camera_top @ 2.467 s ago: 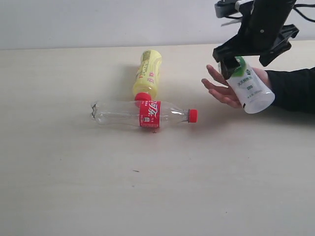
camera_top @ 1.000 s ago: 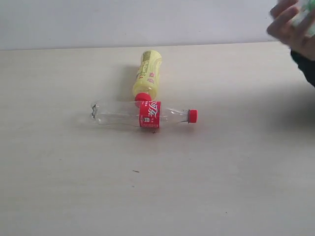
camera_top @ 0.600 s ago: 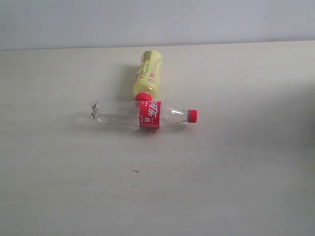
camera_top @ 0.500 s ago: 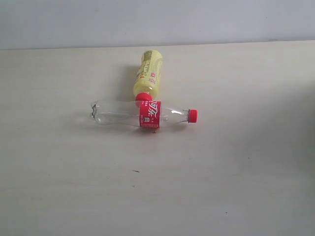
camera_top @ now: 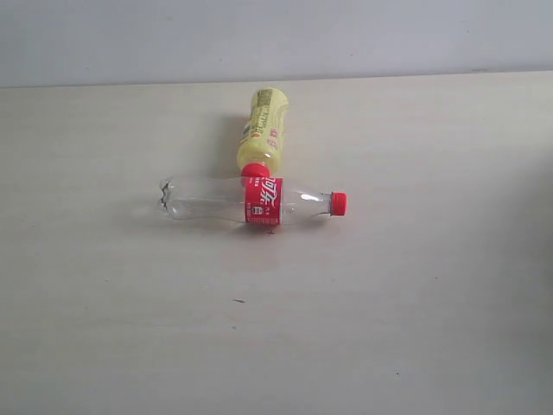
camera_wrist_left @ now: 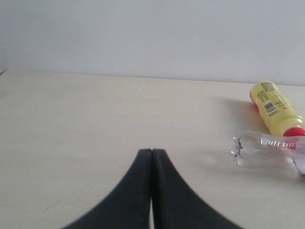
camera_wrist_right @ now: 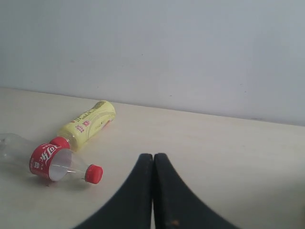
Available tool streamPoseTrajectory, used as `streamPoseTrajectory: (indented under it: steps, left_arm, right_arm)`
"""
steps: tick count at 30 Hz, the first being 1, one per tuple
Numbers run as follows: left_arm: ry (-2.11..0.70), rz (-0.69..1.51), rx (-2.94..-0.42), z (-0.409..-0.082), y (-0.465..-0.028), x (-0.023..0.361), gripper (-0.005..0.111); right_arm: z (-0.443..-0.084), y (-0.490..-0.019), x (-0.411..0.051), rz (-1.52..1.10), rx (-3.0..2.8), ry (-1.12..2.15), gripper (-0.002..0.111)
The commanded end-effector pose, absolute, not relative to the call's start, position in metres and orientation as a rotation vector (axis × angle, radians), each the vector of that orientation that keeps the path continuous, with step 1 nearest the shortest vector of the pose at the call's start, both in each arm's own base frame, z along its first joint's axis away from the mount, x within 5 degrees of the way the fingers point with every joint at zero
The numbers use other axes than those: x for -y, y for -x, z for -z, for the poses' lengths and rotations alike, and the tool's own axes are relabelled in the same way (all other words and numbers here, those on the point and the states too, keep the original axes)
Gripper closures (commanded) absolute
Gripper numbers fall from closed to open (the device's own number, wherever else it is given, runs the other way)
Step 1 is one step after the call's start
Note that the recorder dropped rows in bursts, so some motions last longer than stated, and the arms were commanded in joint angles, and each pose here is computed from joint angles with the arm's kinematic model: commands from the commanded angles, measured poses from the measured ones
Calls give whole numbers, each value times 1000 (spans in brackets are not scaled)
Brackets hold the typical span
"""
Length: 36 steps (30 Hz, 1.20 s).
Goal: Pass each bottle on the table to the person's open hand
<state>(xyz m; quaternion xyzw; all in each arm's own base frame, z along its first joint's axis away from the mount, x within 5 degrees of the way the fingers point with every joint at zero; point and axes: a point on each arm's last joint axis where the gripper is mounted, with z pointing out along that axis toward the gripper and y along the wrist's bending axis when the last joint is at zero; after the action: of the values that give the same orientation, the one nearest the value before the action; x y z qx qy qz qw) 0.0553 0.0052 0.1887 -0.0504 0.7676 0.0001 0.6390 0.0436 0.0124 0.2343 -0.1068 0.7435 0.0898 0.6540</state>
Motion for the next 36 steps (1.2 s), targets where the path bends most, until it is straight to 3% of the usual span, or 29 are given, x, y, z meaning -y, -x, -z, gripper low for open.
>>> streamPoseTrajectory:
  steps: [1, 9, 12, 22, 29, 36]
  left_arm:
    - [109, 0, -1745, -189, -55, -5, 107]
    - [109, 0, -1745, -189, -55, -5, 107]
    - [-52, -178, -1737, -190, -55, -8, 107]
    - [-194, -305, -1731, -191, -55, -8, 107]
    - [-197, -277, -1633, -199, -56, -5, 107]
    - [-63, -73, -1418, -219, -55, 1, 107]
  right_arm:
    - [-234, -44, -12, -202, -1677, 239, 108]
    - [-234, -44, -12, -202, -1677, 239, 108]
    - [-234, -44, -12, -202, -1677, 239, 108]
    - [-234, -44, -12, -202, -1677, 239, 108]
    - [-234, -44, -12, -202, -1677, 239, 108]
    - [-234, -44, -12, -202, -1677, 239, 108]
